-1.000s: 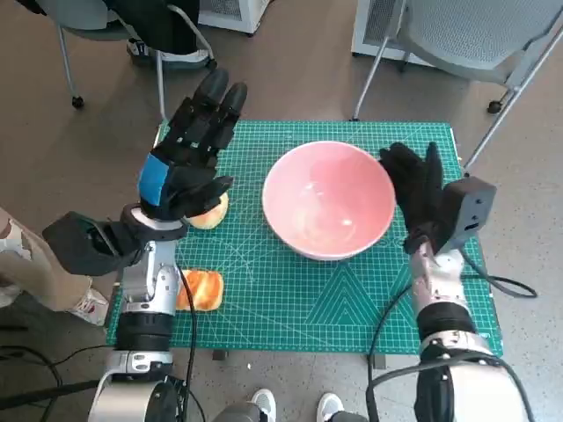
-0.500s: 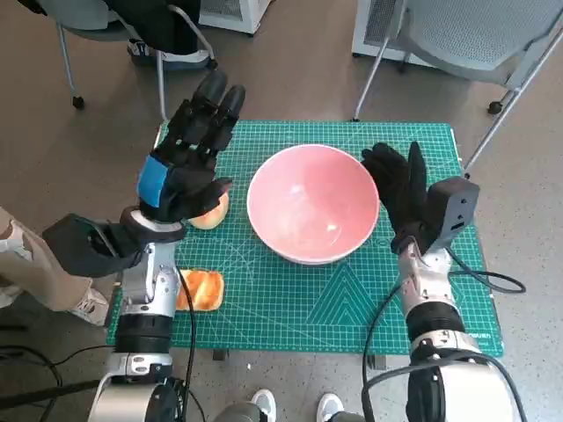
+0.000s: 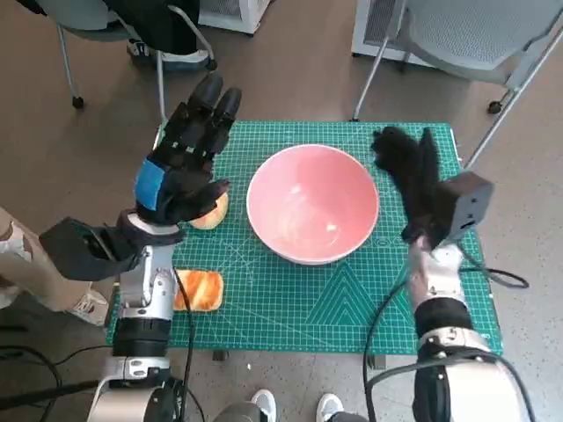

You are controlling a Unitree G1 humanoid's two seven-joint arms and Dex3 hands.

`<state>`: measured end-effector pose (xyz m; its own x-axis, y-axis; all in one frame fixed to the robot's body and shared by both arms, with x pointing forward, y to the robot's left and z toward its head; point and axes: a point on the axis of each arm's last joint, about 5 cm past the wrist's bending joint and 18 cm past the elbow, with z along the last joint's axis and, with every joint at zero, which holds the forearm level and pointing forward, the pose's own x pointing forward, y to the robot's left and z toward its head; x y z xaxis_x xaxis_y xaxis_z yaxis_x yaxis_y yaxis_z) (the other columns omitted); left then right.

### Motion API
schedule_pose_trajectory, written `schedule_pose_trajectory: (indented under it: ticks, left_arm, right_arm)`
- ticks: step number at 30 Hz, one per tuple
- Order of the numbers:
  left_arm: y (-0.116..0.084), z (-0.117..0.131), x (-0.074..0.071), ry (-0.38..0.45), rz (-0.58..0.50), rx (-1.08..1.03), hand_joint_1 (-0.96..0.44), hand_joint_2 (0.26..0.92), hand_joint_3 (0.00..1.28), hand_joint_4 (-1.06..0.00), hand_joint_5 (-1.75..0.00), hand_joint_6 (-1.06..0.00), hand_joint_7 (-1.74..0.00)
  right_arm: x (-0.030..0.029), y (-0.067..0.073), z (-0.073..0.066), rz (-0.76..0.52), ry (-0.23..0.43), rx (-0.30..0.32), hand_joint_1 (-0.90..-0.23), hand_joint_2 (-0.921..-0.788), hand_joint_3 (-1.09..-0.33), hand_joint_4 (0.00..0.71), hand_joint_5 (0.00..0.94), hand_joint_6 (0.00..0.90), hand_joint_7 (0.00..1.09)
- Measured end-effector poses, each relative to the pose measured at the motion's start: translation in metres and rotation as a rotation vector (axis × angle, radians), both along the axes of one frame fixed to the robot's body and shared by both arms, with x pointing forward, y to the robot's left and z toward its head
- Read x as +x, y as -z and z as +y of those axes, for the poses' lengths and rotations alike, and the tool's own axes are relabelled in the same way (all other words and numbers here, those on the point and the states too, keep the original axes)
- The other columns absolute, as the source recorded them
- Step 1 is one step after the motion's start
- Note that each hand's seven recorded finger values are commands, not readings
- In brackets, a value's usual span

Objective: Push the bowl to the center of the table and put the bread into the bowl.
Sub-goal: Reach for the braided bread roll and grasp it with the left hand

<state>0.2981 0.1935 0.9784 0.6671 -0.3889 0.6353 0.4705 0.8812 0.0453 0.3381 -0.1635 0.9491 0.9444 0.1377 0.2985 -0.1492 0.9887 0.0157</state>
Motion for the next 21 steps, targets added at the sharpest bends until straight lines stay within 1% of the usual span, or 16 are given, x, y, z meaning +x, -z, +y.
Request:
schedule_pose_trajectory:
  ticks: [3, 4, 8, 12, 16, 19, 21]
  left_arm:
    - [0.000, 0.000, 0.000, 0.000, -0.001, -0.009, -0.60, 0.921, 0.22, -0.01, 0.00, -0.16, -0.03]
    - [0.000, 0.000, 0.000, 0.001, -0.001, -0.010, -0.60, 0.921, 0.23, 0.00, 0.00, -0.16, -0.03]
    - [0.000, 0.000, 0.000, 0.001, -0.003, -0.011, -0.60, 0.921, 0.24, 0.00, 0.00, -0.16, -0.03]
    - [0.000, 0.000, 0.000, 0.001, -0.003, -0.012, -0.60, 0.921, 0.24, 0.00, 0.00, -0.15, -0.03]
    - [0.000, 0.000, 0.000, 0.003, -0.004, -0.012, -0.60, 0.921, 0.24, 0.00, 0.00, -0.16, -0.04]
    - [0.001, 0.000, -0.001, 0.001, -0.009, -0.012, -0.60, 0.921, 0.24, -0.01, 0.00, -0.16, -0.04]
    - [0.001, 0.002, -0.002, -0.002, -0.013, -0.010, -0.60, 0.921, 0.23, -0.01, -0.01, -0.17, -0.05]
  right_arm:
    - [0.0003, -0.012, 0.003, -0.132, -0.029, -0.003, -0.689, -0.921, -0.769, 0.227, 0.004, 0.283, 0.08]
    - [0.0002, -0.016, 0.004, -0.186, -0.052, -0.005, -0.690, -0.921, -0.768, 0.227, 0.003, 0.282, 0.08]
    - [-0.0010, -0.029, 0.013, -0.335, -0.143, -0.022, -0.694, -0.921, -0.768, 0.227, 0.003, 0.281, 0.08]
    - [-0.0036, -0.038, 0.022, -0.437, -0.229, -0.037, -0.696, -0.921, -0.765, 0.228, 0.003, 0.281, 0.09]
    - [-0.0083, -0.039, 0.028, -0.499, -0.292, -0.058, -0.689, -0.921, -0.788, 0.221, 0.000, 0.273, 0.09]
    - [-0.0120, -0.038, 0.030, -0.518, -0.316, -0.072, -0.684, -0.921, -0.804, 0.216, 0.000, 0.267, 0.09]
    - [-0.0134, -0.036, 0.031, -0.519, -0.323, -0.071, -0.682, -0.921, -0.811, 0.213, 0.000, 0.264, 0.10]
